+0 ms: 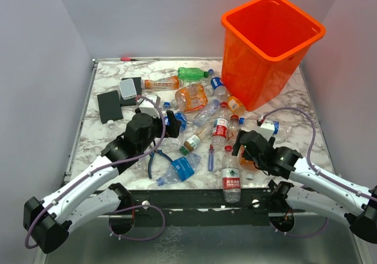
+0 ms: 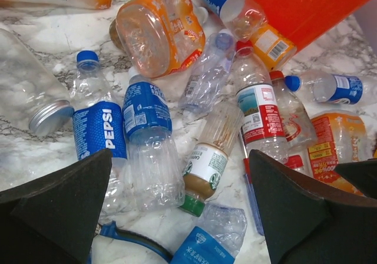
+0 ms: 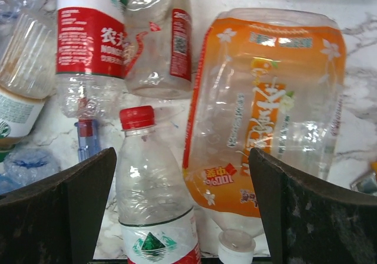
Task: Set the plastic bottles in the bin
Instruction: Pick up the plastic bottle at the center of the board.
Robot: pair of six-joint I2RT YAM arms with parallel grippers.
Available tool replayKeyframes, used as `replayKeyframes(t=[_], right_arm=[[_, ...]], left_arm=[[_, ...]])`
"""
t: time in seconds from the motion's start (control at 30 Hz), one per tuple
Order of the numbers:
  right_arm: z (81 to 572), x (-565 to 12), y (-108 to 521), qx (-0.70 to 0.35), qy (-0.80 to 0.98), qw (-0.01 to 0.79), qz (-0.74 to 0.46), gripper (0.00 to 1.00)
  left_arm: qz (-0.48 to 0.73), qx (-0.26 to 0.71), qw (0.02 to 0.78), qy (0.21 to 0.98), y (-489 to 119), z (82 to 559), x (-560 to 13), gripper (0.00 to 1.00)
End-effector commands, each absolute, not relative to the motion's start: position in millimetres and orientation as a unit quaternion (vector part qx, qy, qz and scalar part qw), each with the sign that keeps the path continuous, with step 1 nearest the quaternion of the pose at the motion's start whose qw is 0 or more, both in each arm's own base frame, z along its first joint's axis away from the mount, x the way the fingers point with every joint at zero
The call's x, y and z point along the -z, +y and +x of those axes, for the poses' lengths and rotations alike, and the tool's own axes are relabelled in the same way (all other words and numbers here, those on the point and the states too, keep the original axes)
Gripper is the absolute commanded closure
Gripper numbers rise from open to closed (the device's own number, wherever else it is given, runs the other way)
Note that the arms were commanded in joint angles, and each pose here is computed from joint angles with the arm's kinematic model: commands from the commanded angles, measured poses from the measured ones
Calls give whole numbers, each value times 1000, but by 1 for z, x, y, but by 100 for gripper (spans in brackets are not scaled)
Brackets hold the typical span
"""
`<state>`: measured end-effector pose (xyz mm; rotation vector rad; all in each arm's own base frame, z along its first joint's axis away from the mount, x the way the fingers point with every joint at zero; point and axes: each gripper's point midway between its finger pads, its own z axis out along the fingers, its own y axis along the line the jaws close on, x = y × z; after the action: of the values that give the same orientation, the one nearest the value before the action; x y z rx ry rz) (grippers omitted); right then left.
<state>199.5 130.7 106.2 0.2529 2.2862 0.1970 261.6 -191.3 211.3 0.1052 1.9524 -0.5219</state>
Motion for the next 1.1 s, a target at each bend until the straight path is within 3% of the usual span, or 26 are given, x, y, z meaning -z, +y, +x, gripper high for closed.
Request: replayKeyframes(t=[0.0,0.17,0.7,1.0,1.07], right_arm=[[196,-118,99,-29,891,416,179,1],[193,-113,72,21,890,388,238,0],[203,-47,78,-8,923,283,263,0],[211,-56,94,-82,907,316,266,8],[210,-56,96,-90,906,317,266,5]], left_arm=[[73,252,531,806,-204,256,-215,1],[103,272,484,825,-225,252,-198,1],[114,289,480,820,-228,242,-203,1],[120,294,467,825,-233,241,-197,1],[121,297,465,825,-234,240,-196,1]])
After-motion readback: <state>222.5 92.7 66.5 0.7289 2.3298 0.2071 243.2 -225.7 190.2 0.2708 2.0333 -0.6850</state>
